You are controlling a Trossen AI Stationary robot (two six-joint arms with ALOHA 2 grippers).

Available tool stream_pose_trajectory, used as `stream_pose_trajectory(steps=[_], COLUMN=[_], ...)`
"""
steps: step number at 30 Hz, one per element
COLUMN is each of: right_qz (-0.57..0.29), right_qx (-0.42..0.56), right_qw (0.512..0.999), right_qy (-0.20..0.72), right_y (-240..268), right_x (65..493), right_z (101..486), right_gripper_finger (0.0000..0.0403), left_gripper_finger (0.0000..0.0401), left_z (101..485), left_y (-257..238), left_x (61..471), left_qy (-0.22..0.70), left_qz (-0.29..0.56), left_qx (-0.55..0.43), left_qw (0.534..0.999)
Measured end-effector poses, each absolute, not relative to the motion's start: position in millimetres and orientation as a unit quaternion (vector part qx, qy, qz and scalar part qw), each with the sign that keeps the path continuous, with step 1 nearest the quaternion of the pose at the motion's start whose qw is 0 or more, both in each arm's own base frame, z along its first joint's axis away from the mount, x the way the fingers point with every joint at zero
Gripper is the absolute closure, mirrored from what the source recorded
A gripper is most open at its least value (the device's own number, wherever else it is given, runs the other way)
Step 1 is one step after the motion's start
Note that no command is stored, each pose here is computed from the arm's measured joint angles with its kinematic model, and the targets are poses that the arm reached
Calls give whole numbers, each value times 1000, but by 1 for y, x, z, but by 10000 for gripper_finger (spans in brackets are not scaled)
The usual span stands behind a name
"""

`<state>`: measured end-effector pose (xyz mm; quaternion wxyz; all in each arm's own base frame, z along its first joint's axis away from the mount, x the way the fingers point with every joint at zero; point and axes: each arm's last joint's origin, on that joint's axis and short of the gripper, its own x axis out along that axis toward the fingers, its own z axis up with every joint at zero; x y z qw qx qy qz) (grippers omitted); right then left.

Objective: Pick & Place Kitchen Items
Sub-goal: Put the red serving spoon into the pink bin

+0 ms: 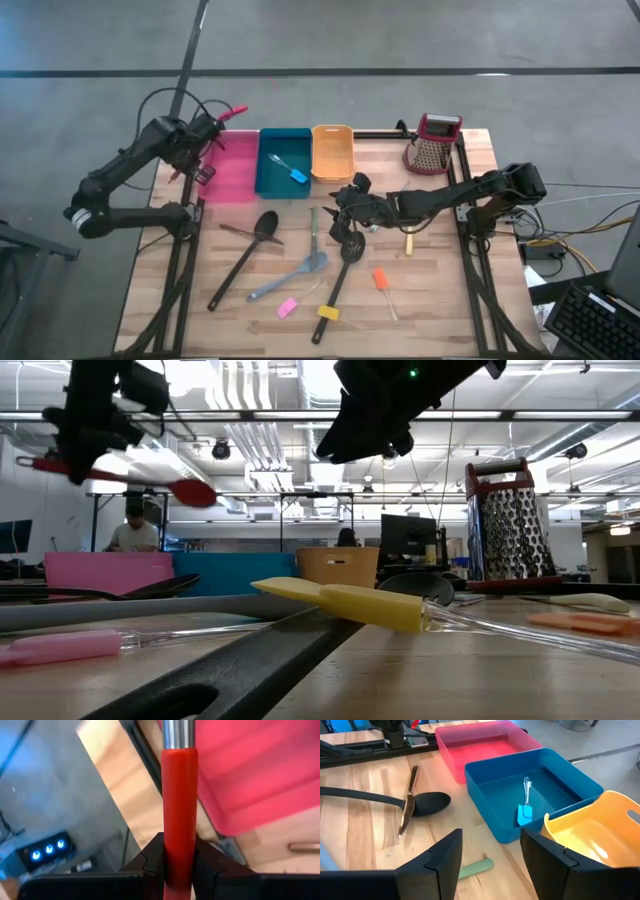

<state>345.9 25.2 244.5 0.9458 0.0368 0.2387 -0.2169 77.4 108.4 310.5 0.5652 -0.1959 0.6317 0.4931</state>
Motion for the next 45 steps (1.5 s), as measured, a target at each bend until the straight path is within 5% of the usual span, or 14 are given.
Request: stream_pose_trajectory(steps=[16, 40, 45], right_qz=[-226, -234, -234], right_qx=[36, 31, 31], right_qw=[942, 939, 939], right_qy=[246, 252, 252], right_y=[23, 22, 22], right_x=[343, 340, 340], right_z=[236, 230, 230], right_gripper_finger=[228, 274, 272], left_gripper_finger=[340, 340, 269], left_z=[242, 202, 199], left_y=[117, 144, 145], left_x=[83, 109, 110], left_qy=[727, 767, 779], left_qz=[419, 372, 352], left_qx=[-210, -264, -262], left_qw=[502, 452, 447])
